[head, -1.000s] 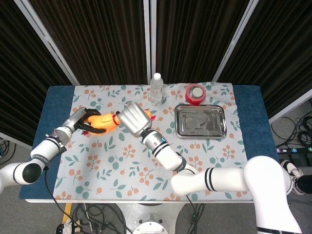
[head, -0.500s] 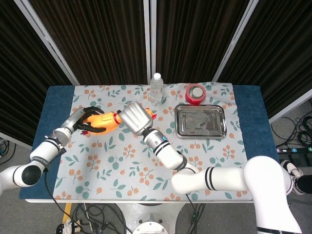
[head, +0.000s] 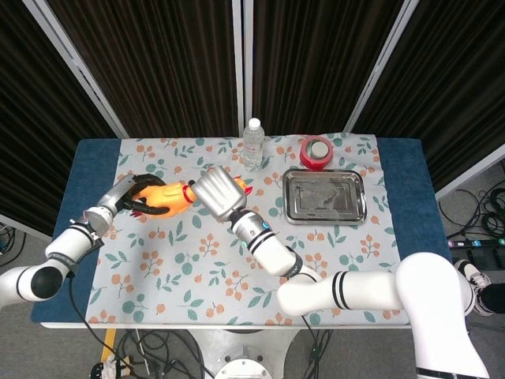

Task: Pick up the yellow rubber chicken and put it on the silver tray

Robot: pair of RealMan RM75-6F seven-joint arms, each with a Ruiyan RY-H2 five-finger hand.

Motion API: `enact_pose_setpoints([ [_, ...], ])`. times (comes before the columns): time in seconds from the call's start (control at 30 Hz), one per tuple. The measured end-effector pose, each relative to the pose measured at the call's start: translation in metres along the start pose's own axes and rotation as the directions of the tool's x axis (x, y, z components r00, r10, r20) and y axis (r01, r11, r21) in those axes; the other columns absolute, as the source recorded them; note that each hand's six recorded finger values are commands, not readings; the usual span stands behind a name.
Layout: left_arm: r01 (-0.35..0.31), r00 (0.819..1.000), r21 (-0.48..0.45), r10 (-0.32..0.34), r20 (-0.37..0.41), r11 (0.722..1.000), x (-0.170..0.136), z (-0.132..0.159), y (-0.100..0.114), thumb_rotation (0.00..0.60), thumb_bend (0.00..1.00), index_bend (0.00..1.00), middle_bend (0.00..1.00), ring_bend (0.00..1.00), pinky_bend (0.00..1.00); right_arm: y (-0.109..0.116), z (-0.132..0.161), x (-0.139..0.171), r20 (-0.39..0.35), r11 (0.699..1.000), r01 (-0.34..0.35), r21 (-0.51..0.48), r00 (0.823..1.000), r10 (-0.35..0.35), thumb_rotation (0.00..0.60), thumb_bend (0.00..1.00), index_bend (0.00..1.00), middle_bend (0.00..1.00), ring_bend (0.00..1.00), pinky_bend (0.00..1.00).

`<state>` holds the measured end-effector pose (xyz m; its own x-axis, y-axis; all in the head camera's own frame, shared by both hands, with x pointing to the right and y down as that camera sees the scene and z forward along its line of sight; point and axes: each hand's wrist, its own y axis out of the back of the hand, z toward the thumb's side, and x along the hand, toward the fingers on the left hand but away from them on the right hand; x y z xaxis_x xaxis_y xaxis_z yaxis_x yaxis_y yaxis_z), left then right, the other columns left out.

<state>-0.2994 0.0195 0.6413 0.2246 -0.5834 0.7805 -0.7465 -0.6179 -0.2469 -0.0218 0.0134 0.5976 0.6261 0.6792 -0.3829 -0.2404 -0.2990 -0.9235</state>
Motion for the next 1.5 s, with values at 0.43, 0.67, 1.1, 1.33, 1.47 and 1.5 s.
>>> enact_pose_setpoints([
  [0.43,-0.063,0.998,0.002,0.063,-0.01,0.998,0.0,-0.003,0.0,0.6,0.0,0.42,0.56,0.5,0.64,0.001,-0.002,0.003,-0.005,1.0,0.005,-0.015,1.0,-0.005,0.6,0.73,0.75,0.7,0.63,0.8],
  [0.67,-0.03,0.999,0.015,0.029,0.013,0.999,-0.011,-0.005,-0.001,0.6,0.0,0.14,0.14,0.12,0.32,-0.004,-0.009,0.008,-0.002,0.999,0.003,-0.035,1.0,-0.003,0.6,0.73,0.75,0.7,0.63,0.8],
  [1.1,-0.141,0.985,-0.016,0.142,0.099,0.99,-0.035,-0.024,0.016,0.599,0.0,0.13,0.1,0.08,0.26,-0.035,-0.048,0.043,-0.004,0.994,-0.029,-0.105,1.0,0.028,0.6,0.73,0.75,0.7,0.63,0.8],
  [1.33,-0.265,0.954,0.027,0.258,0.151,0.964,-0.056,-0.033,0.032,0.599,0.0,0.13,0.1,0.08,0.26,-0.058,-0.101,0.078,0.068,0.984,-0.036,-0.172,0.997,0.048,0.6,0.73,0.75,0.7,0.63,0.79],
  [1.47,-0.354,0.925,0.075,0.336,0.178,0.932,-0.069,-0.04,0.04,0.6,0.0,0.13,0.1,0.08,0.26,-0.078,-0.139,0.103,0.133,0.97,-0.047,-0.24,0.988,0.08,0.6,0.73,0.75,0.7,0.63,0.77],
  [1.5,-0.373,0.918,0.087,0.353,0.183,0.924,-0.072,-0.042,0.041,0.6,0.0,0.13,0.1,0.08,0.26,-0.085,-0.15,0.11,0.154,0.962,-0.051,-0.267,0.983,0.095,0.6,0.73,0.75,0.7,0.63,0.77],
])
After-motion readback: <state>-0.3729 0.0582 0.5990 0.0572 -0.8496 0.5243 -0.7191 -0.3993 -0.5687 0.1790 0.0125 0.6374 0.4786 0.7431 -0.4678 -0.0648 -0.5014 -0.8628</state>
